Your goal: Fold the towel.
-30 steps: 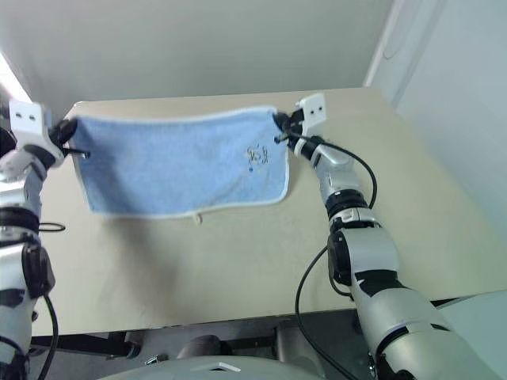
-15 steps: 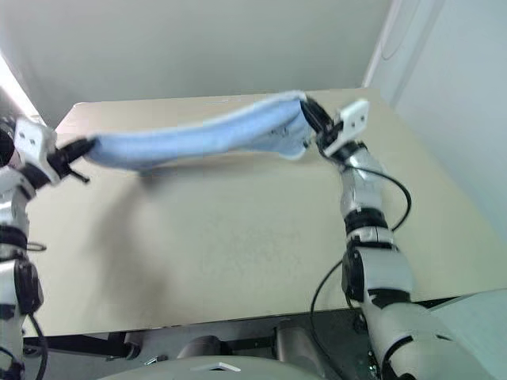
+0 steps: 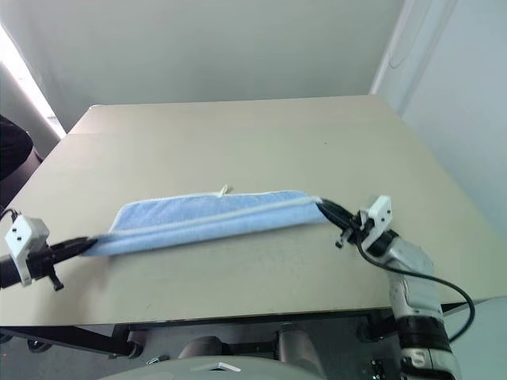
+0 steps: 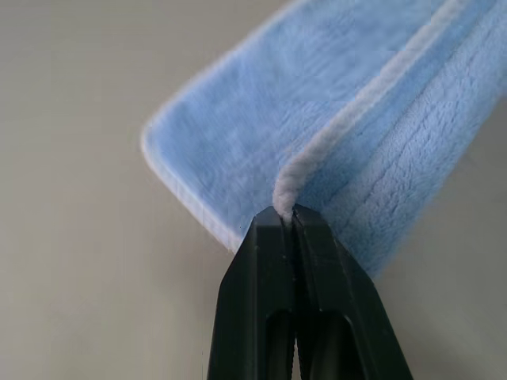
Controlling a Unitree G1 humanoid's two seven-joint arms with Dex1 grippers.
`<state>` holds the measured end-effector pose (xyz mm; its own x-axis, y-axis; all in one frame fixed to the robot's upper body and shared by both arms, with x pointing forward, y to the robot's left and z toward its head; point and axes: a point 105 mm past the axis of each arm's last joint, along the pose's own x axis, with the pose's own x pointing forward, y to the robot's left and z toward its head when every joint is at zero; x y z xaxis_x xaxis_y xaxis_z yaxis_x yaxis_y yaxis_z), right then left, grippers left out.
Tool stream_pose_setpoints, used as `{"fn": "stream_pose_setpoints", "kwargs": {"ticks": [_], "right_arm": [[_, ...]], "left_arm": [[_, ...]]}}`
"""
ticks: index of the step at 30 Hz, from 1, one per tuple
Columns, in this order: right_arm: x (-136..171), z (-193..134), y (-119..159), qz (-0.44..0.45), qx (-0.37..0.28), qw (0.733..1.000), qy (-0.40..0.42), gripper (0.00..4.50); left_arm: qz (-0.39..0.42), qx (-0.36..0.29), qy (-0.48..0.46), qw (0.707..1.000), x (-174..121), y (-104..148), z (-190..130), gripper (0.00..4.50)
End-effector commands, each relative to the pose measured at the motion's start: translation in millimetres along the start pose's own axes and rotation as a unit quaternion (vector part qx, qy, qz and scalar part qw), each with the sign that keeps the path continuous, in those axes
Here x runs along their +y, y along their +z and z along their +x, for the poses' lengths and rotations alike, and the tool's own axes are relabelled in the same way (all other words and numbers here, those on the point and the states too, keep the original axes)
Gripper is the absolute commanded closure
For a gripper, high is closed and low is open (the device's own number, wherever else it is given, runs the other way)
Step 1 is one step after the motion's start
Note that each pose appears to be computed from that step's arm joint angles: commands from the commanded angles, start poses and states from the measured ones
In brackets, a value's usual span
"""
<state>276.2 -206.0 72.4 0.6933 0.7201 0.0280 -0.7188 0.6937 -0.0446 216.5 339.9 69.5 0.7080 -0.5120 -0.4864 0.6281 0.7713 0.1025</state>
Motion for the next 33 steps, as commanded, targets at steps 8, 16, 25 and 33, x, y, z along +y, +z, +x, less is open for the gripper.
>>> {"fn": "stream_pose_setpoints", "kwargs": {"ticks": [8,16,25,33], "right_arm": [[-10,-25,22,-0.058,0.049,0.997,0.02,4.5],[-36,22,1,-0.027,0.107,0.994,-0.027,4.5],[-57,64,-9,-0.04,0.075,0.992,-0.09,4.5],[-65,87,-19,-0.037,0.09,0.989,-0.112,4.5]], "left_arm": [[0.013,0.024,0.035,0.999,17,1,-29,4.49],[-0.021,-0.01,0.035,0.999,39,17,11,4.49],[-0.021,-0.021,0.095,0.995,73,29,46,4.49],[-0.049,-0.046,0.121,0.99,85,38,74,4.49]]}}
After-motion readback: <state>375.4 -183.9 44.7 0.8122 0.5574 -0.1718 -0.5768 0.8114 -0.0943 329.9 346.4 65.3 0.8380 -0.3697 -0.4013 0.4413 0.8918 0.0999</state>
